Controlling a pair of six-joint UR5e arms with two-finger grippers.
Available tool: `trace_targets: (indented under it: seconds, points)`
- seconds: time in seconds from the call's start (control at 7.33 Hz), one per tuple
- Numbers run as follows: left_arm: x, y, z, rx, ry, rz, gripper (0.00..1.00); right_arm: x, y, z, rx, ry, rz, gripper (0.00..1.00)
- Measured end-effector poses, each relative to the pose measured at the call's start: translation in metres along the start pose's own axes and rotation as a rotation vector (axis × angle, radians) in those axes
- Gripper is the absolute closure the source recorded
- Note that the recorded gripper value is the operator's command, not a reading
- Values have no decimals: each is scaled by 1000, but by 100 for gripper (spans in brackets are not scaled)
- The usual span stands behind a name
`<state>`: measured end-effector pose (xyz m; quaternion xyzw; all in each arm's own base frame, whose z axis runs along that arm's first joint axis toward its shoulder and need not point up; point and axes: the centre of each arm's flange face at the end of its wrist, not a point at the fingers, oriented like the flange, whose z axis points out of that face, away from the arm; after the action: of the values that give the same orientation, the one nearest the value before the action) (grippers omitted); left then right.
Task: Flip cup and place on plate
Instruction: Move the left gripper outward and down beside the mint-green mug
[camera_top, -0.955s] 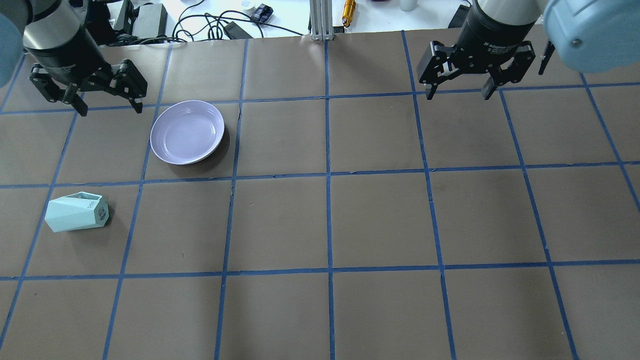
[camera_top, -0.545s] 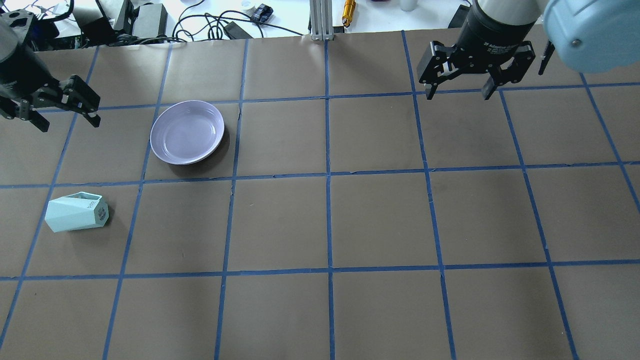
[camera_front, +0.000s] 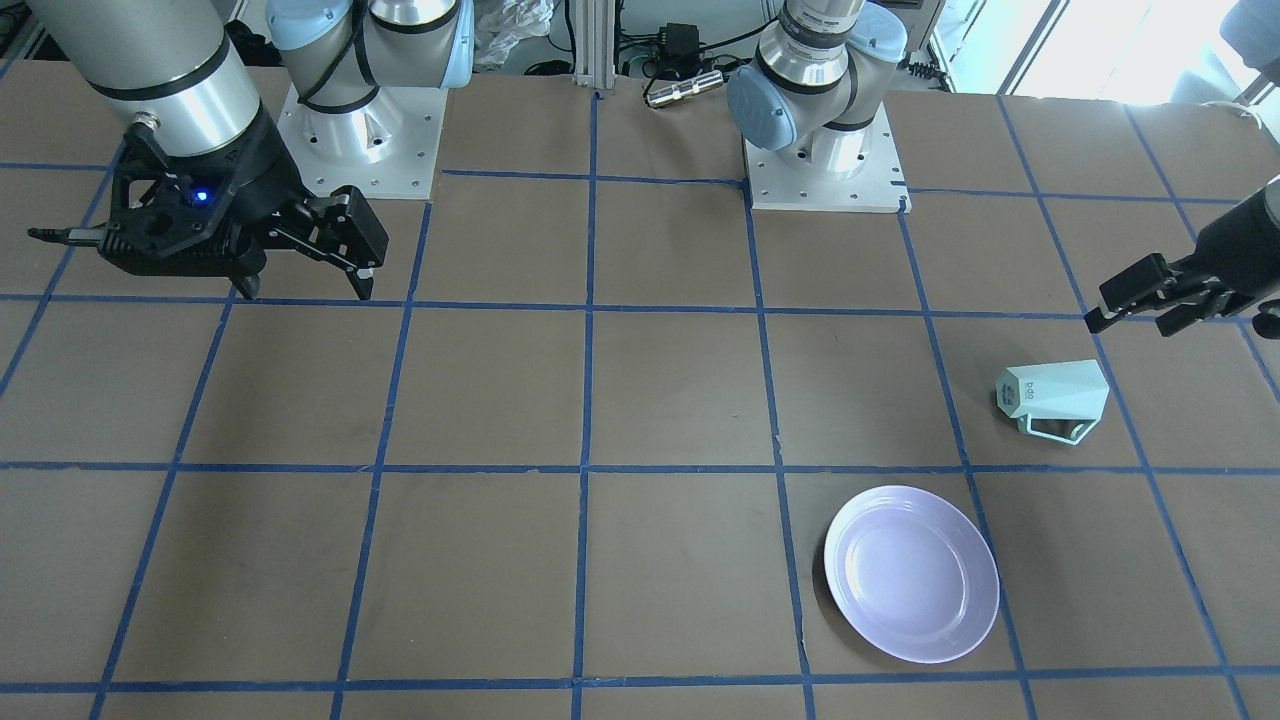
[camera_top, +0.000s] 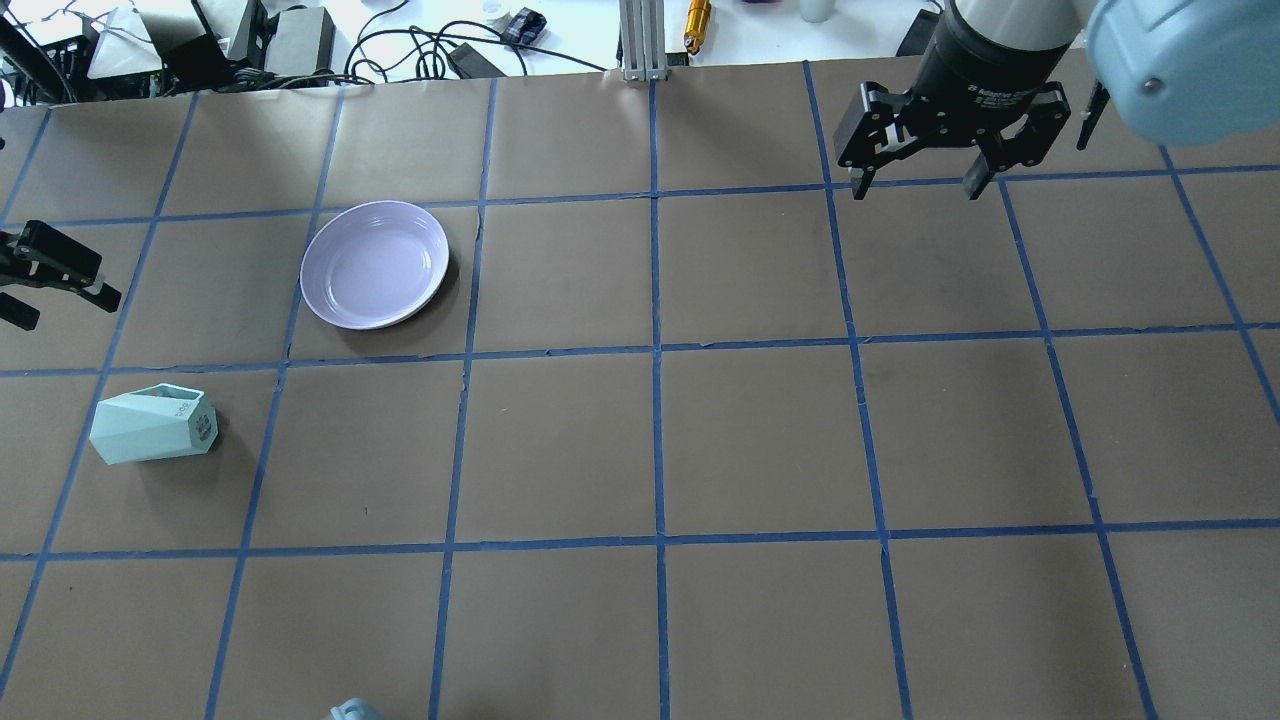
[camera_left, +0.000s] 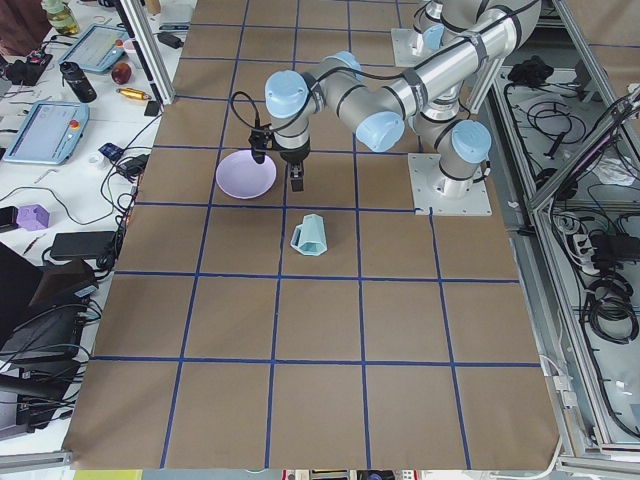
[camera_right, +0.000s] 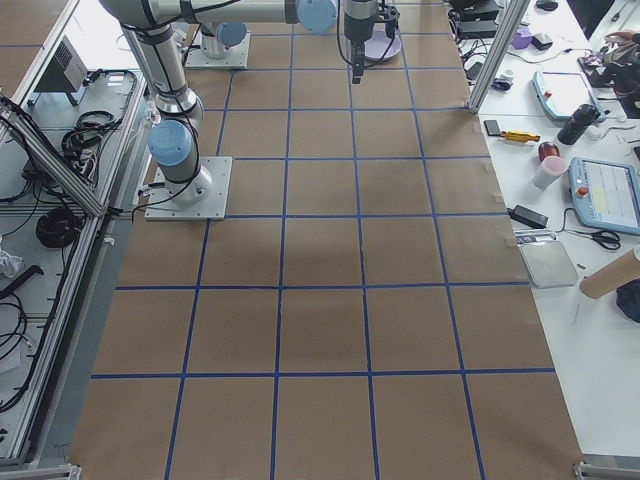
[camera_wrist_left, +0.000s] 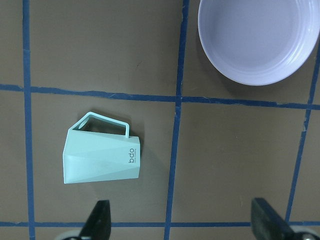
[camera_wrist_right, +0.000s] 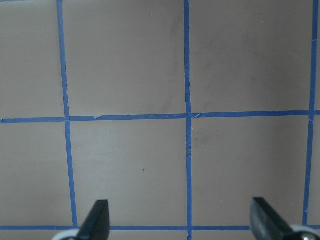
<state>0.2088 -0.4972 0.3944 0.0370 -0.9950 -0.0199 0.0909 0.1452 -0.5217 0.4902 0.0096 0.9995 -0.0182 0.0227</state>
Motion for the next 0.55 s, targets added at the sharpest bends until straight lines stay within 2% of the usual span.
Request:
trace_targets:
  seconds: [0.27, 0.55]
  points:
    - [-49, 9, 17, 9, 70, 18, 0, 0, 0, 0, 0, 0, 0, 0]
    - [-93, 13, 37, 49, 165, 40, 0, 0, 0, 0, 1, 0, 0, 0]
